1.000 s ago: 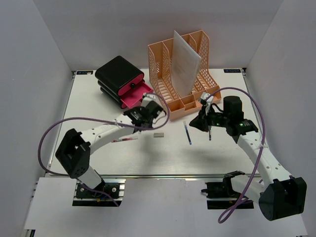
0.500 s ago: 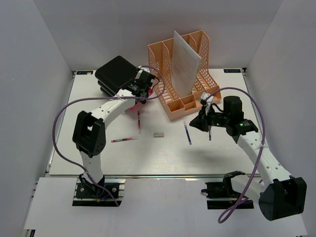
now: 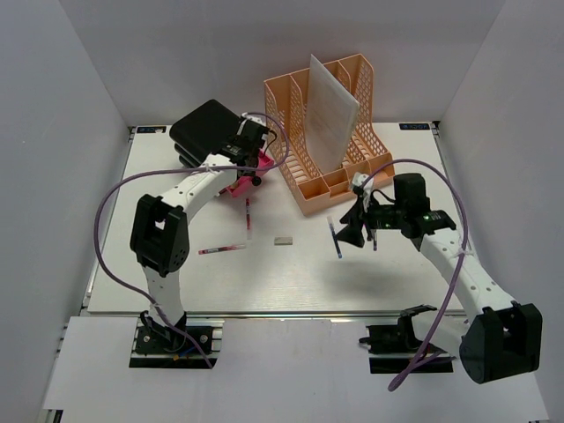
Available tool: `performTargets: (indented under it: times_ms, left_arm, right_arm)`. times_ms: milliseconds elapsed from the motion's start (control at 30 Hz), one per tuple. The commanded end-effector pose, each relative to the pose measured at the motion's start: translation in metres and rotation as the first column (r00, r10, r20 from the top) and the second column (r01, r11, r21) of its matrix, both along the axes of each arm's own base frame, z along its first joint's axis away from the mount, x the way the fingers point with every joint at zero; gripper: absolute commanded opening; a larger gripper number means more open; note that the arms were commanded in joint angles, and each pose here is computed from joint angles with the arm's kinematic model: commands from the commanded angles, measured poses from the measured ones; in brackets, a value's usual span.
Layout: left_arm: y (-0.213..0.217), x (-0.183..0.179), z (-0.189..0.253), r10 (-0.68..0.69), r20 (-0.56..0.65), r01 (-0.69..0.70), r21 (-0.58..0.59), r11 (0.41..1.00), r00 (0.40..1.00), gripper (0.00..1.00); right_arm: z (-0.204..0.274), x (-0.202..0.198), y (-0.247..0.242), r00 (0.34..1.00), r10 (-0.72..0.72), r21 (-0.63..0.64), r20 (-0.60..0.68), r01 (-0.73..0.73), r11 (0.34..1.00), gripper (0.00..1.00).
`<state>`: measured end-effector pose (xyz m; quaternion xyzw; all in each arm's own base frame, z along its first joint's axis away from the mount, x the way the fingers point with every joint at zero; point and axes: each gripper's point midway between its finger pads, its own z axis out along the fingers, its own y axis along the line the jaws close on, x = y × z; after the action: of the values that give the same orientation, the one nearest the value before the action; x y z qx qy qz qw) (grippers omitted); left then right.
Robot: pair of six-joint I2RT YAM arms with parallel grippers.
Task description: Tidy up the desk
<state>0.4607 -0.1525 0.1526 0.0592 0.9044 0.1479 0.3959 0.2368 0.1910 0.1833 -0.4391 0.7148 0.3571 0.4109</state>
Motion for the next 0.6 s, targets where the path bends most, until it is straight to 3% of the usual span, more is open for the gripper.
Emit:
performTargets:
  times_ms: [0,33,67,133,167,233,300,367,433,500,533,567]
  left_arm:
    - [-0.016,-0.004,0.062,-0.059,0.111,0.074,-0.137,0.988,0.992,0.5]
    - [-0.019,-0.009,0.068,-0.075,0.118,0.095,-0.171,0.981,0.99,0.43]
    - [-0.028,-0.021,0.071,-0.128,0.117,0.152,-0.228,0.962,0.985,0.26]
    - [-0.03,-0.048,0.051,-0.187,0.074,0.2,-0.274,0.941,0.98,0.11]
    - [-0.03,-0.06,0.071,-0.199,0.136,0.233,-0.318,0.919,0.971,0.03]
    - [-0.031,-0.09,0.04,-0.254,0.106,0.275,-0.369,0.888,0.961,0.02]
    - [-0.021,-0.113,0.051,-0.256,0.149,0.295,-0.412,0.862,0.955,0.09]
    - [-0.007,-0.132,0.033,-0.245,0.125,0.275,-0.413,0.868,0.961,0.17]
    - [0.005,-0.146,0.044,-0.222,0.179,0.278,-0.411,0.868,0.958,0.38]
    - [0.024,-0.156,0.042,-0.171,0.208,0.242,-0.392,0.888,0.963,0.55]
    - [0.028,-0.157,0.041,-0.157,0.222,0.235,-0.388,0.891,0.962,0.59]
    - [0.031,-0.16,0.039,-0.148,0.232,0.231,-0.385,0.893,0.961,0.61]
  right_arm:
    - [-0.004,-0.038,0.01,0.971,0.237,0.043,0.011,-0.237,0.97,0.66]
    - [-0.007,-0.04,0.01,0.955,0.286,0.026,0.074,-0.289,0.957,0.71]
    - [-0.012,-0.048,0.012,0.944,0.321,0.025,0.081,-0.324,0.946,0.78]
    - [-0.021,-0.055,0.017,0.913,0.379,-0.012,0.148,-0.382,0.924,0.82]
    - [-0.02,-0.056,0.025,0.889,0.412,-0.028,0.202,-0.415,0.909,0.82]
    - [-0.031,-0.054,0.028,0.862,0.436,-0.079,0.256,-0.431,0.899,0.82]
    - [-0.041,-0.045,0.038,0.822,0.475,-0.147,0.313,-0.452,0.88,0.82]
    - [-0.055,-0.036,0.048,0.799,0.516,-0.2,0.309,-0.476,0.857,0.8]
    - [-0.055,-0.021,0.064,0.779,0.538,-0.252,0.323,-0.477,0.842,0.78]
    - [-0.072,-0.008,0.079,0.796,0.546,-0.287,0.262,-0.476,0.831,0.78]
    - [-0.061,0.006,0.09,0.8,0.531,-0.286,0.279,-0.459,0.841,0.76]
    - [-0.077,0.014,0.095,0.827,0.519,-0.301,0.215,-0.45,0.841,0.75]
